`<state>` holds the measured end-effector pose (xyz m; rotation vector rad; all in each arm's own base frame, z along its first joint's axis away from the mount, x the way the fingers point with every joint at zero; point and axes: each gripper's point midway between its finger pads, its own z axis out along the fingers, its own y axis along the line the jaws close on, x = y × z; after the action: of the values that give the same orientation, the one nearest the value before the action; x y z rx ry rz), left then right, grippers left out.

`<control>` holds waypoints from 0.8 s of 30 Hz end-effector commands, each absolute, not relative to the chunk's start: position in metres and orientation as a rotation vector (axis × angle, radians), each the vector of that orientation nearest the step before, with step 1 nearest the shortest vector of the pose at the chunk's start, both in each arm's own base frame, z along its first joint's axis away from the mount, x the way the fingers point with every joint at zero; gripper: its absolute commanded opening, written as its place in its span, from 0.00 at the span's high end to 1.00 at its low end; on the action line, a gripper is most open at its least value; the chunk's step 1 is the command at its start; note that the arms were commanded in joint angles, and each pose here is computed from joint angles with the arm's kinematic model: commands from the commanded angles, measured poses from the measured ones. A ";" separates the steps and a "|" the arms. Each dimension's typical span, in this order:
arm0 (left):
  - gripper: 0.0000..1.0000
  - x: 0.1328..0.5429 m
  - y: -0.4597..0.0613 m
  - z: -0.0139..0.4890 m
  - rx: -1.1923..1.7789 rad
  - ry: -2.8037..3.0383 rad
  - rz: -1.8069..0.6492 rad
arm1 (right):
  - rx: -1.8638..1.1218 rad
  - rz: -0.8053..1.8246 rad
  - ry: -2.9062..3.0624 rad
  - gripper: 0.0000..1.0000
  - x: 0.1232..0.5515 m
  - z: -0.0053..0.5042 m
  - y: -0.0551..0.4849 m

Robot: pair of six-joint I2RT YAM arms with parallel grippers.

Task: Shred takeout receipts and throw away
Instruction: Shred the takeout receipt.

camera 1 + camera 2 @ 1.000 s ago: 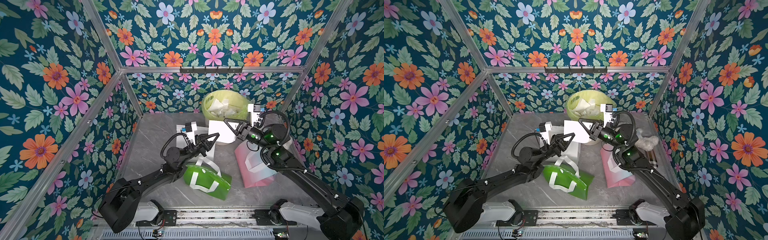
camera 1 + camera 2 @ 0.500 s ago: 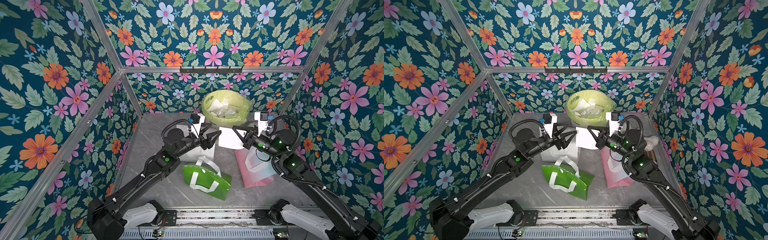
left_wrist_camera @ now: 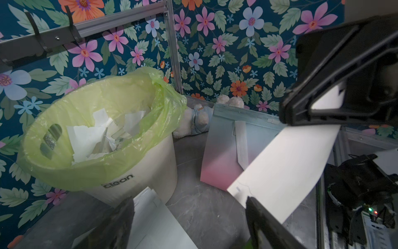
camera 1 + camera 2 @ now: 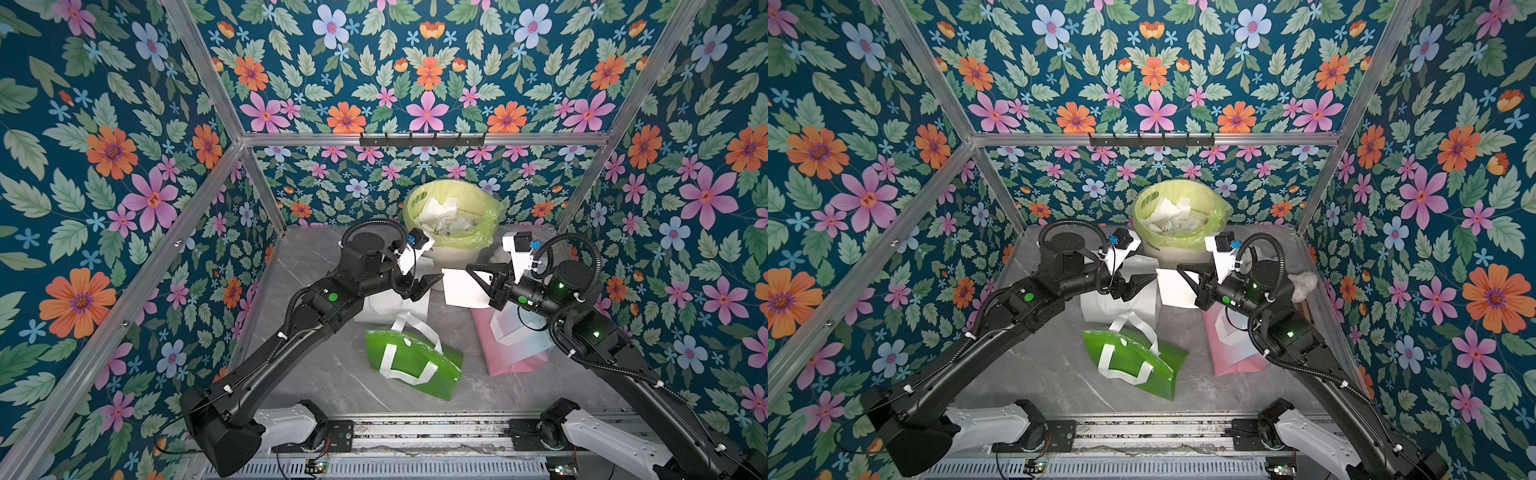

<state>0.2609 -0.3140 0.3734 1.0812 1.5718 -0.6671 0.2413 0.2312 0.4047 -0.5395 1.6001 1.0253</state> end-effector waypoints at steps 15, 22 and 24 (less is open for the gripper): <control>0.16 0.232 -0.341 0.381 1.328 1.404 -0.826 | -0.652 1.039 1.513 1.00 0.231 0.421 0.239; 0.28 0.227 -0.347 0.382 1.330 1.389 -0.894 | -0.680 1.058 1.493 1.00 0.235 0.427 0.247; 0.32 0.224 -0.348 0.384 1.335 1.375 -0.919 | -0.682 1.059 1.494 1.00 0.237 0.427 0.249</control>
<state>0.2303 -0.3440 0.3758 1.3240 1.4297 -0.8680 0.2389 0.2456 0.4162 -0.6509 1.5493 1.0566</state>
